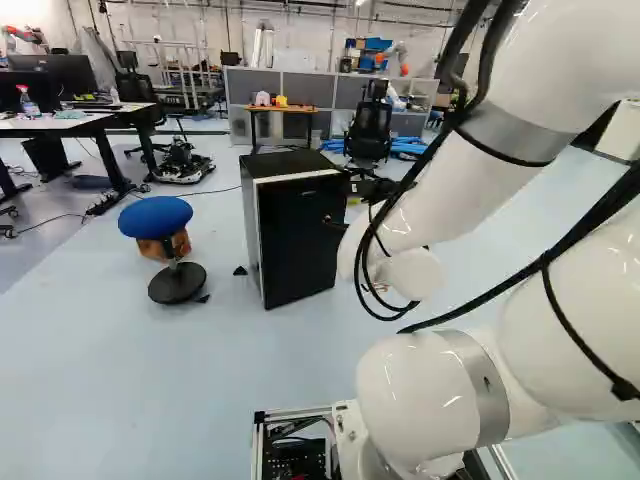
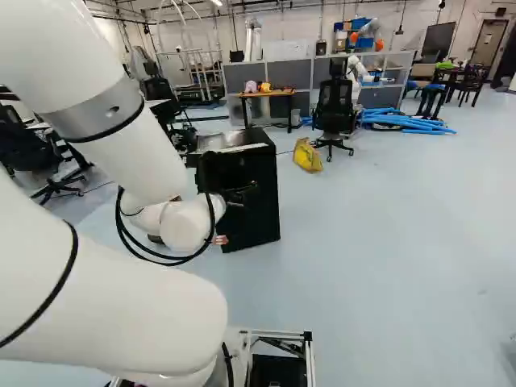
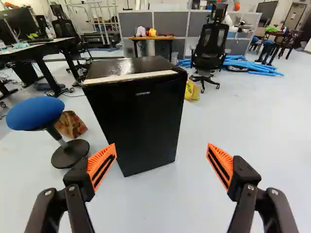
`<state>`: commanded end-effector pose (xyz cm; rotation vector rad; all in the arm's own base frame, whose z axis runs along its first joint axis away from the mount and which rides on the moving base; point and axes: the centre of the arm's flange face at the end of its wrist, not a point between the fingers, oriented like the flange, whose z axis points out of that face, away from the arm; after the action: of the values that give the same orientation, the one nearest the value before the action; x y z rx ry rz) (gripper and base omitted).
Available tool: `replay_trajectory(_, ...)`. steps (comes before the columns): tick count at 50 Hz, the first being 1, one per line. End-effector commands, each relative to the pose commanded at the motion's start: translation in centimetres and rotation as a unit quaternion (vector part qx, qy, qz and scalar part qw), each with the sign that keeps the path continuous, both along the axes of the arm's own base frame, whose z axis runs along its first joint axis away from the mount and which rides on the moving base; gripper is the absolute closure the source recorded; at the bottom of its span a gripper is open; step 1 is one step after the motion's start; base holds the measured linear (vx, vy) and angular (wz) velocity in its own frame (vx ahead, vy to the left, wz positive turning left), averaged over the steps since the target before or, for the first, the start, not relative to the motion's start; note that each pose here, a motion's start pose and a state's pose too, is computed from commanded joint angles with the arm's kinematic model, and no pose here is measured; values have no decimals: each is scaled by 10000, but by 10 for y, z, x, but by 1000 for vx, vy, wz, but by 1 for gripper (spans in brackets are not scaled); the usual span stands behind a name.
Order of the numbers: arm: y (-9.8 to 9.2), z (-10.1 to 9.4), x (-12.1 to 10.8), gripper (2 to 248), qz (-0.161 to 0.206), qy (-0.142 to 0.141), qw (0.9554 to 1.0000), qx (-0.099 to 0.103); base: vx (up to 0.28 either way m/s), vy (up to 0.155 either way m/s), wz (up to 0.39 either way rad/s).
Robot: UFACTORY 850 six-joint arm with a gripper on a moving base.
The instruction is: Grab a drink from the fridge
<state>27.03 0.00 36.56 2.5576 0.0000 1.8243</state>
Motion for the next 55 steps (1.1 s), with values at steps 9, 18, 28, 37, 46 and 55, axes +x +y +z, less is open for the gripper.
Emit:
replay_trajectory(9, 0, 0, 0, 3, 0, 0, 10000, 0, 145, 34, 151)
replay_trajectory(18, 0, 0, 0, 3, 0, 0, 10000, 0, 135, 33, 145)
replay_trajectory(28, 0, 0, 0, 3, 0, 0, 10000, 0, 102, 35, 153)
replay_trajectory(37, 0, 0, 0, 3, 0, 0, 10000, 0, 92, 37, 169)
replay_trajectory(46, 0, 0, 0, 3, 0, 0, 10000, 0, 84, 35, 170)
replay_trajectory(55, 0, 0, 0, 3, 0, 0, 10000, 0, 84, 36, 172)
